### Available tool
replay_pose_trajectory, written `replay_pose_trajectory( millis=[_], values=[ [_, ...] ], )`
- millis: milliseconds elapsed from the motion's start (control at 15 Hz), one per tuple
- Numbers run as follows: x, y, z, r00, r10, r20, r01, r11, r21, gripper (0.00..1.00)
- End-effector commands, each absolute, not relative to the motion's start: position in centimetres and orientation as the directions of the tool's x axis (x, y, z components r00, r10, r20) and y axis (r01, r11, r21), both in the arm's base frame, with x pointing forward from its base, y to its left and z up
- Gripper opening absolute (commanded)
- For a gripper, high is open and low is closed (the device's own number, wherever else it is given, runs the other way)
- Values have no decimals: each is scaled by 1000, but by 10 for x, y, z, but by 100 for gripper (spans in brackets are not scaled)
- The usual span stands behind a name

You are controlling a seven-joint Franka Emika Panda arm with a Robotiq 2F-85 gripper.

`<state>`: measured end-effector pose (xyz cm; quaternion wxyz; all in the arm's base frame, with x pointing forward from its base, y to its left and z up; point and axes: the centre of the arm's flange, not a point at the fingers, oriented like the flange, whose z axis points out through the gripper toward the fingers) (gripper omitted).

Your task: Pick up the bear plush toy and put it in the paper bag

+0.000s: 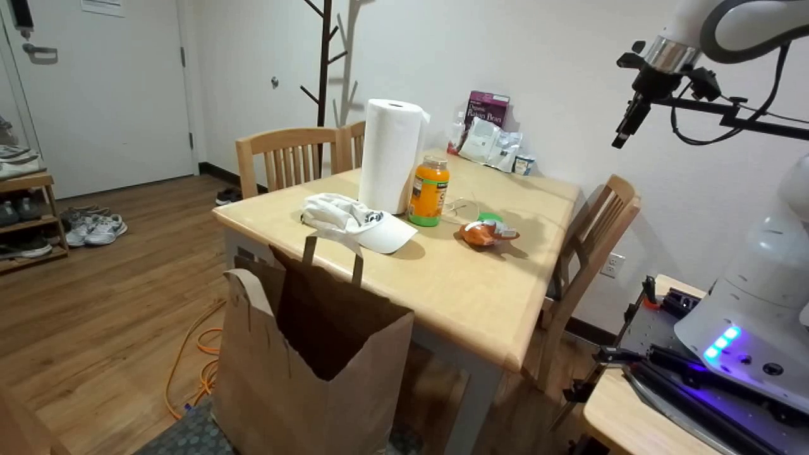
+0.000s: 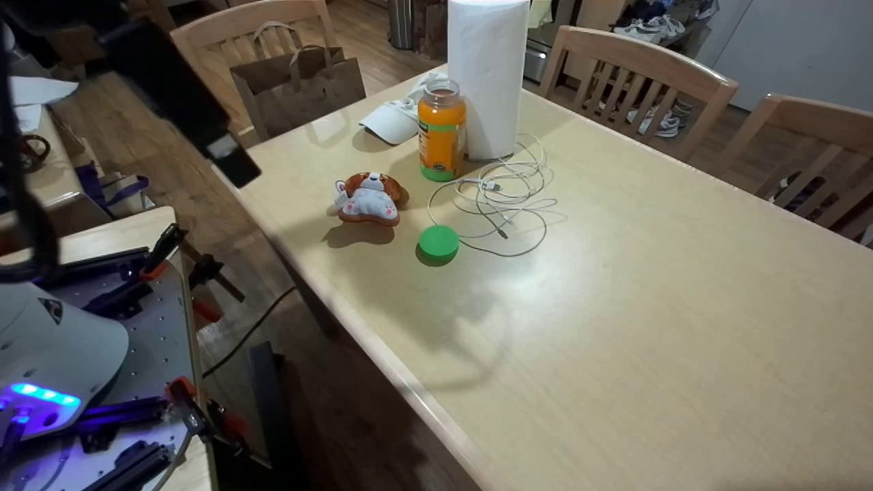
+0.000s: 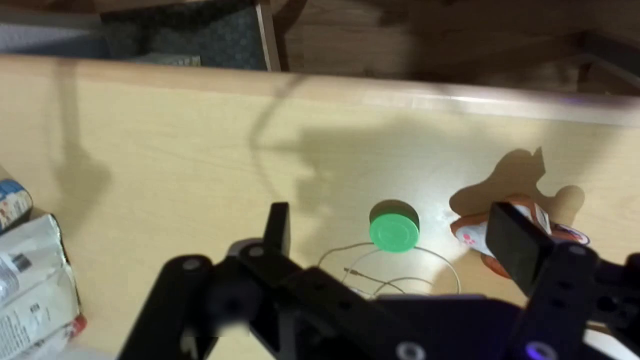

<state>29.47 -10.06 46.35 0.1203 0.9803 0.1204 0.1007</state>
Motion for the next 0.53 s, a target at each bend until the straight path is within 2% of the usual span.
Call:
replay_pose_trajectory(
  millis=[0,467],
  values=[
    [338,-87,439,879,419,226,373,-901,220,100],
    [398,-19,379,711,685,158,672,-728,134,100]
  ],
)
